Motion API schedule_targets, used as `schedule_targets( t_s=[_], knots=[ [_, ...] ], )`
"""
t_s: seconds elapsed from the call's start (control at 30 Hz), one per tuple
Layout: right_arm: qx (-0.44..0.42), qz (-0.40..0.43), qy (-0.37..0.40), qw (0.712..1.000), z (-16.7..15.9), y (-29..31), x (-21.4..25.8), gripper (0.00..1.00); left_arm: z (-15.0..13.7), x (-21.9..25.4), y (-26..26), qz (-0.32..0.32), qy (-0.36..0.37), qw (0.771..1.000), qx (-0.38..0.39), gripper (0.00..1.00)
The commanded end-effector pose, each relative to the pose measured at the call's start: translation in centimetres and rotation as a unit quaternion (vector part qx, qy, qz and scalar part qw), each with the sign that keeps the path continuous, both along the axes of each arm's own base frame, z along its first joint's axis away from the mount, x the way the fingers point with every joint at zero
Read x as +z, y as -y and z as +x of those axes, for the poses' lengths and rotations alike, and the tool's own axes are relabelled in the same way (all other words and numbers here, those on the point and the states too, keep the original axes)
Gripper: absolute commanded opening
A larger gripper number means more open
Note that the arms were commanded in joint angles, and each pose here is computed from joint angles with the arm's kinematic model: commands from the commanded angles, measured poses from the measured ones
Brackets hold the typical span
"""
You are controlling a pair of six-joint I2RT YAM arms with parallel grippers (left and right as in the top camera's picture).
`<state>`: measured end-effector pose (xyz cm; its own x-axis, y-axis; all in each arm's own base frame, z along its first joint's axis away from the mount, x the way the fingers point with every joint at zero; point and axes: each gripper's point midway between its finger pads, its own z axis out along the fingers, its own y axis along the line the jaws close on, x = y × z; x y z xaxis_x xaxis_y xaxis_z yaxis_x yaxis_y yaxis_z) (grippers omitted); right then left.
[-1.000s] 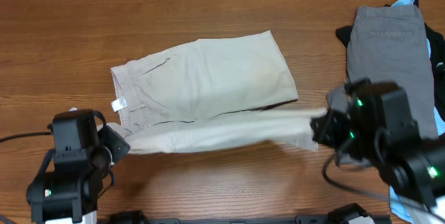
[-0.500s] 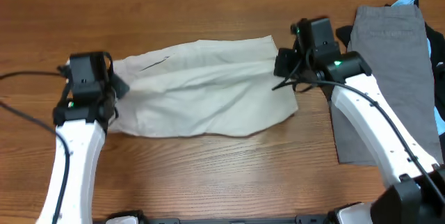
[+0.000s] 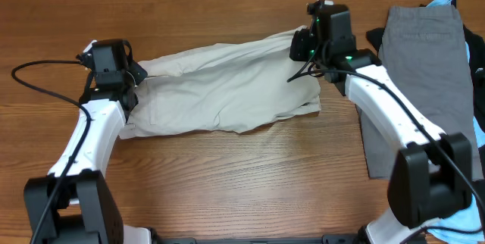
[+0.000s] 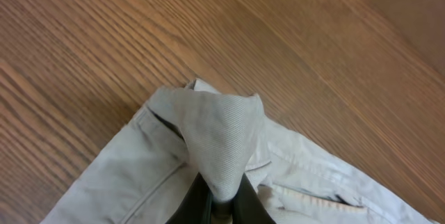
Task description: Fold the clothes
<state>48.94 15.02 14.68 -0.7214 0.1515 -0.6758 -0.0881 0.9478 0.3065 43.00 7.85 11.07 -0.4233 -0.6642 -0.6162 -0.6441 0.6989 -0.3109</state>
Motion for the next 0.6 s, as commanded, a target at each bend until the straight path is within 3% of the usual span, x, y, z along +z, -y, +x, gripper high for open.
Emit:
schedule_targets(
  t_s=[0.0, 0.17, 0.2, 0.23, 0.27, 0.3, 0.37, 0.57],
  knots=[
    [-0.019, -0.013, 0.016, 1.0, 1.6, 1.3, -0.3, 0.04, 1.0, -0.1, -1.4, 0.018, 0.011, 0.999, 0.029, 0.04],
    [-0.025, -0.015, 0.026, 0.999, 2.1, 1.5, -0.2, 0.04, 1.7, 0.1, -1.4, 0.018, 0.025, 0.999, 0.028, 0.04],
    [-0.029, -0.018, 0.027, 0.999, 2.1, 1.6, -0.1, 0.1, 1.9, 0.4, -1.5, 0.018, 0.033, 0.999, 0.028, 0.13],
    [-0.03, -0.018, 0.027, 0.999, 2.1, 1.7, -0.1, 0.24, 2.1, 0.5, -1.5, 0.018, 0.037, 0.999, 0.027, 0.34],
    [-0.033, -0.02, 0.026, 0.999, 2.1, 1.8, -0.2, 0.68, 2.3, 0.7, -1.3, 0.015, 0.044, 0.999, 0.024, 1.0],
    [-0.033, -0.021, 0.024, 0.999, 2.1, 1.8, -0.3, 0.86, 2.4, 0.7, -1.2, 0.014, 0.045, 0.999, 0.022, 1.0],
    [-0.033, -0.022, 0.021, 0.999, 2.0, 1.9, -0.4, 0.99, 2.4, 0.7, -1.2, 0.015, 0.044, 0.999, 0.017, 1.0],
    [-0.016, -0.025, -0.046, 0.998, -0.7, 1.8, -0.5, 1.0, 1.7, 0.8, 0.7, 0.025, 0.014, 0.997, -0.071, 1.0]
  ],
)
